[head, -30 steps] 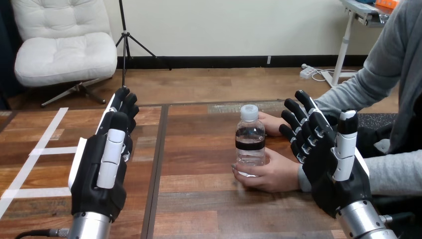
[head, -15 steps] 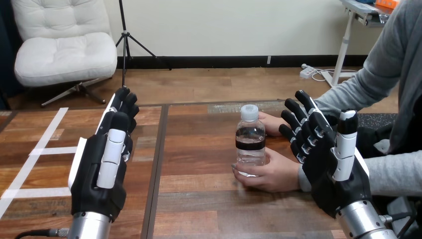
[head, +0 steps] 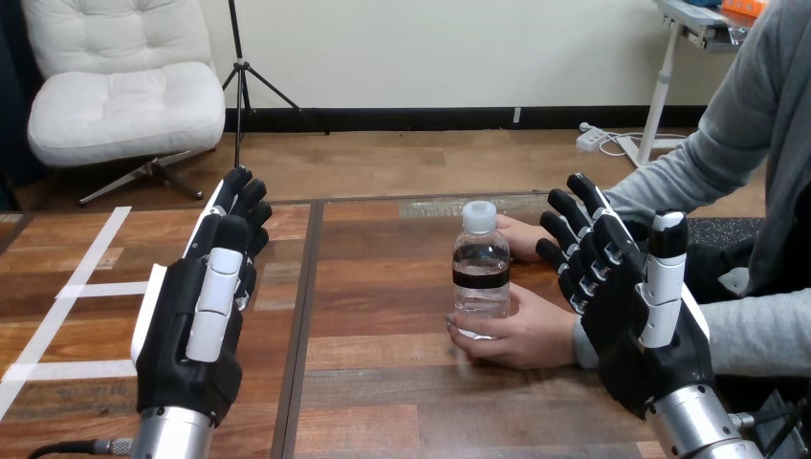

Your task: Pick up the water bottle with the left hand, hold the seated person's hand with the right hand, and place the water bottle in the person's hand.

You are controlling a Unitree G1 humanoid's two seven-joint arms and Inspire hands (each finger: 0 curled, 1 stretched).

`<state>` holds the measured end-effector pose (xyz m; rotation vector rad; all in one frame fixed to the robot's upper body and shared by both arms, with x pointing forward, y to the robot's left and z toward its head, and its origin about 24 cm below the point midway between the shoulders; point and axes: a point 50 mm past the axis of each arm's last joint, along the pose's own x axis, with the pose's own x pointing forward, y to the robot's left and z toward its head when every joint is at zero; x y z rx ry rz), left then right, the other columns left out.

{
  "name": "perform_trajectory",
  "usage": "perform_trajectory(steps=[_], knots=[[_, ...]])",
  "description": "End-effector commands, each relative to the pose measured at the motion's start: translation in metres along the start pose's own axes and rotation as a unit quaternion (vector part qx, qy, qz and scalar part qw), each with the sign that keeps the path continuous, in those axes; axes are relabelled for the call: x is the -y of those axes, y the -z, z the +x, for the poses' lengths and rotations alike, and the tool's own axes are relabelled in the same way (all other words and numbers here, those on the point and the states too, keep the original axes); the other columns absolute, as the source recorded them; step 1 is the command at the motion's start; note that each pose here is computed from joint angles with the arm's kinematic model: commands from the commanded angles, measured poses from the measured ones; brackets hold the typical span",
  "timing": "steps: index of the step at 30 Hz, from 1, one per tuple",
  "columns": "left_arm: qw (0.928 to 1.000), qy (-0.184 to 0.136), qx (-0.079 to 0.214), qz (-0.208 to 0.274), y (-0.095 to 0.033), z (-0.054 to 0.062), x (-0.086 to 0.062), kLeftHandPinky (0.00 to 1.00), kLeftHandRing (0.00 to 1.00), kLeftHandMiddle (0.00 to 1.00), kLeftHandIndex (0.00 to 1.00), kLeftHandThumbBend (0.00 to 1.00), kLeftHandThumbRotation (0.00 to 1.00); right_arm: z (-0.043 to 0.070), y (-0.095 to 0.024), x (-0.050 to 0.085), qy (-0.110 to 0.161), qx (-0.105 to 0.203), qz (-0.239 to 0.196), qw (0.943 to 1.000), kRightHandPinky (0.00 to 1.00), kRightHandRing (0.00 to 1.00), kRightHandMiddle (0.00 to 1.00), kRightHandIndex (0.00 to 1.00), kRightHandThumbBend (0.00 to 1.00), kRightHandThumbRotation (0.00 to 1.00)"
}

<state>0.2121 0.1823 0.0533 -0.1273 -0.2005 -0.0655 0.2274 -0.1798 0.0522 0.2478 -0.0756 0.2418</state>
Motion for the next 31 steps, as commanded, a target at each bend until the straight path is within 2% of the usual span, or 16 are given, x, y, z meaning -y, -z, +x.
perform_trajectory(steps=[1, 31], knots=[[0.9986, 0.021, 0.047, 0.008, -0.0192, 0.0148, 0.0069, 0.95, 0.94, 0.93, 0.93, 0.79, 0.85, 0.012, -0.0216, -0.0055, -0.021, 0.05, -0.015, 0.9984, 1.0, 1.0, 0.99, 1.0, 1.0, 1.0], [0.9986, 0.024, 0.047, -0.002, -0.0191, 0.0159, 0.0083, 0.95, 0.94, 0.94, 0.93, 0.79, 0.83, 0.0126, -0.0238, -0.0056, -0.017, 0.05, -0.014, 0.9985, 1.0, 1.0, 0.98, 1.0, 1.0, 1.0]])
